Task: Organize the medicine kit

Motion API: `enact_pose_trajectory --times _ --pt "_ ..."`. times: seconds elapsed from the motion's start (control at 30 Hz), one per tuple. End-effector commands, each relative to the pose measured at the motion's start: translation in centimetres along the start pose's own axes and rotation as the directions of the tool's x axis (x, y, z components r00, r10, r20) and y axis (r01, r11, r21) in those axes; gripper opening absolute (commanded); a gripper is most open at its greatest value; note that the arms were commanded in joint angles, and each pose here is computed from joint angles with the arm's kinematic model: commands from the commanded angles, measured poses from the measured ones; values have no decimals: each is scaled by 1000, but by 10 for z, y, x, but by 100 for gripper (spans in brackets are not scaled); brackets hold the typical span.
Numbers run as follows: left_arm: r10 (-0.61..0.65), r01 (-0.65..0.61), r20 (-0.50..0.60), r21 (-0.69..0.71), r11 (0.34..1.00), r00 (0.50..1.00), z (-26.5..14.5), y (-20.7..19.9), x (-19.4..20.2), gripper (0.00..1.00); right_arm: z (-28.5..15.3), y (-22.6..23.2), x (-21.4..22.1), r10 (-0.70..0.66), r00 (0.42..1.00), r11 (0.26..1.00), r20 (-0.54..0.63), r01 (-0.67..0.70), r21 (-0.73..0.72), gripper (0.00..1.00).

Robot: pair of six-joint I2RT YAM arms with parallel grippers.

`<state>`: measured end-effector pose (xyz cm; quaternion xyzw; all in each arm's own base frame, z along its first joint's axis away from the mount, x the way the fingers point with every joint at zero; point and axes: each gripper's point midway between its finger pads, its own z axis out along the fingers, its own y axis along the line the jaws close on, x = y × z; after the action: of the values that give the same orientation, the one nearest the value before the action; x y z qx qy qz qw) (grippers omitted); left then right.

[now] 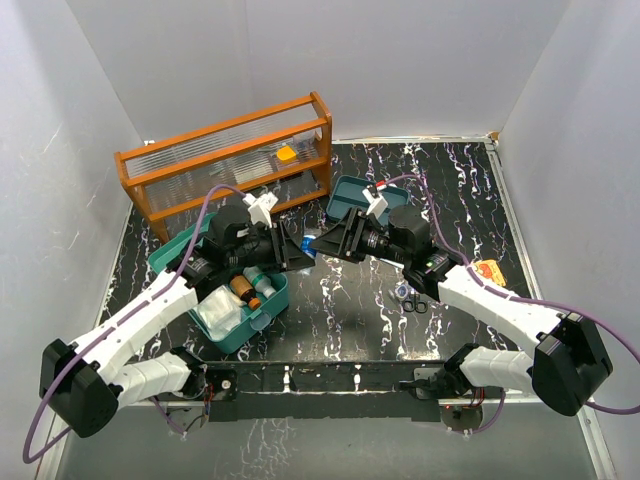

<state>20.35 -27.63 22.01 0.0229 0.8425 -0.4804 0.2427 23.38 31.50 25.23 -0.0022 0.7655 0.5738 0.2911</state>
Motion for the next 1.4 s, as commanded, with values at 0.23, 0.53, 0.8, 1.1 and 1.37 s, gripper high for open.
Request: enact_pose_trajectory --times 0.23,0.53,0.8,1.1,1.37 --pt "351 -357 -80 -340 870 933 -49 40 -21 22 -12 -20 -25 -9 990 987 144 -15 163 59" --pt "412 -488 -261 -488 724 873 -90 82 -20 24 -17 -37 -28 30 986 971 163 -68 231 56" --pt "300 -437 -358 -407 802 884 -88 96 16 24 -13 -43 -26 50 987 964 153 -88 252 55" --pt "225 -403 -419 -406 820 880 -79 111 32 26 -5 -42 -24 89 987 964 136 -119 237 54" --pt "77 -309 -466 -445 840 882 -79 118 52 29 -6 -48 -21 97 986 960 136 -129 248 53"
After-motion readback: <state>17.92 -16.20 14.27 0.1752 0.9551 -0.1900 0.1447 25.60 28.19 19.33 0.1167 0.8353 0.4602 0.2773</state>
